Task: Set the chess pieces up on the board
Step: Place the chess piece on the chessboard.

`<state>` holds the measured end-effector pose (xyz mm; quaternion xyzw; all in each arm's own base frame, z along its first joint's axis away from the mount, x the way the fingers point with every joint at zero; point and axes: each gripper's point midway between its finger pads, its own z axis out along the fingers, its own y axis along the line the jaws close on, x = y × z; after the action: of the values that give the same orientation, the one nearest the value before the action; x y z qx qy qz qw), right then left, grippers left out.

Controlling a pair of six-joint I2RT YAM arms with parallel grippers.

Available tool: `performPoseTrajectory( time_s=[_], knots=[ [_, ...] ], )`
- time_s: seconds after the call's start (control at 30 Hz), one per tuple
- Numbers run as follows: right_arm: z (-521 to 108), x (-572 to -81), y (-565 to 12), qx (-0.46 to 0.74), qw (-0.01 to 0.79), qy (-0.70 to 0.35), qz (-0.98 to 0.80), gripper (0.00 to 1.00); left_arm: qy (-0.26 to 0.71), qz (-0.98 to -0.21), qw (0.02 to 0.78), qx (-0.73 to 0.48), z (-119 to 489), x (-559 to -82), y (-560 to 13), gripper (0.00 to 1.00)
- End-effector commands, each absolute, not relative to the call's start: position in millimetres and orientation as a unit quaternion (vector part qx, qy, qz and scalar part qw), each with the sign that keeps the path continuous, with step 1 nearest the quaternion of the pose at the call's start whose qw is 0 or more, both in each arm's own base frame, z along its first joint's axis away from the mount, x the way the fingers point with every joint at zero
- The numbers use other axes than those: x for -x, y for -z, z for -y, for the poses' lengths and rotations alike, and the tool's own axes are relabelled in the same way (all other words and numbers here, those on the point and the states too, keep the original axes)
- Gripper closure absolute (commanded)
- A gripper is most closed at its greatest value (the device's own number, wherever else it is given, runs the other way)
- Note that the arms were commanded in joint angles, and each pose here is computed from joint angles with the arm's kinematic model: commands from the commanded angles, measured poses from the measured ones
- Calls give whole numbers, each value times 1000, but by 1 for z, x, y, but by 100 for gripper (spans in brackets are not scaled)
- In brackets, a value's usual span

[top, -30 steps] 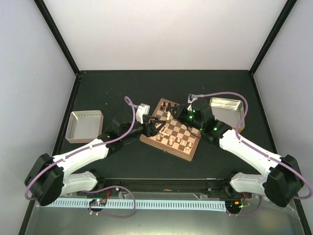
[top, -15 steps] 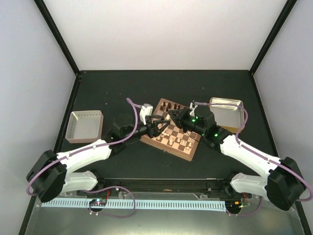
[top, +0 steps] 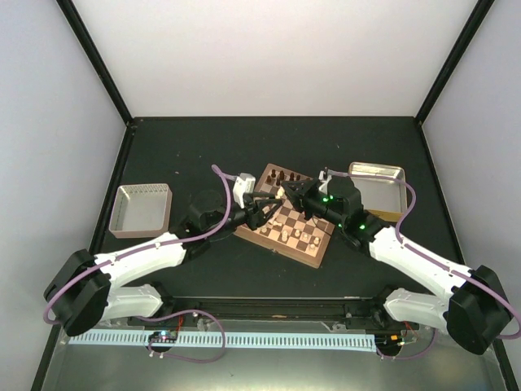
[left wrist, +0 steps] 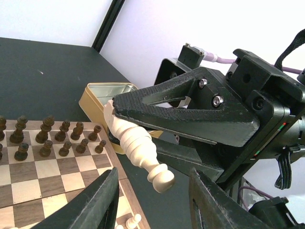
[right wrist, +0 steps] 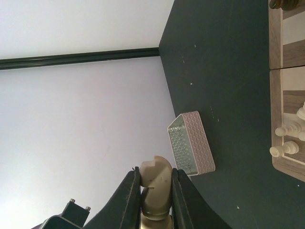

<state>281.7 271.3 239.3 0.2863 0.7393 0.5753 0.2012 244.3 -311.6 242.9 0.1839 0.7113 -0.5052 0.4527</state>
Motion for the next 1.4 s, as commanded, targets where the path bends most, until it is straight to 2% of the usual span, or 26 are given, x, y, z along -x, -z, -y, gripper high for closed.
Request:
performPoseTrajectory(
  time_s=[0.0,0.1,0.17,0.43,0.67,0.8,1.07,1.37],
  knots=[
    [-272,-282,-249,-287,201,-591,-727,87,500,-697,475,-195,315,-247,-256,60],
    [-274,-280,-249,-283,198,-592,-728,87,493,-699,479,-199,315,-249,-256,70],
    [-276,-279,-249,-278,193,-593,-730,87,488,-701,480,-198,314,-250,-256,72],
    [-280,-273,-250,-260,182,-595,-739,86,482,-702,482,-207,316,-251,-258,72],
    [-277,-272,-245,-262,186,-586,-744,86,471,-704,493,-199,311,-253,-259,96],
    [-266,-278,-240,-256,228,-553,-760,86,453,-725,480,-197,307,-253,-253,98],
    [-203,-295,-233,-202,405,-360,-816,84,353,-824,374,-237,295,-246,-220,99],
    [-124,-280,-219,-239,488,-215,-812,83,230,-923,148,-272,293,-236,-179,99]
  ],
)
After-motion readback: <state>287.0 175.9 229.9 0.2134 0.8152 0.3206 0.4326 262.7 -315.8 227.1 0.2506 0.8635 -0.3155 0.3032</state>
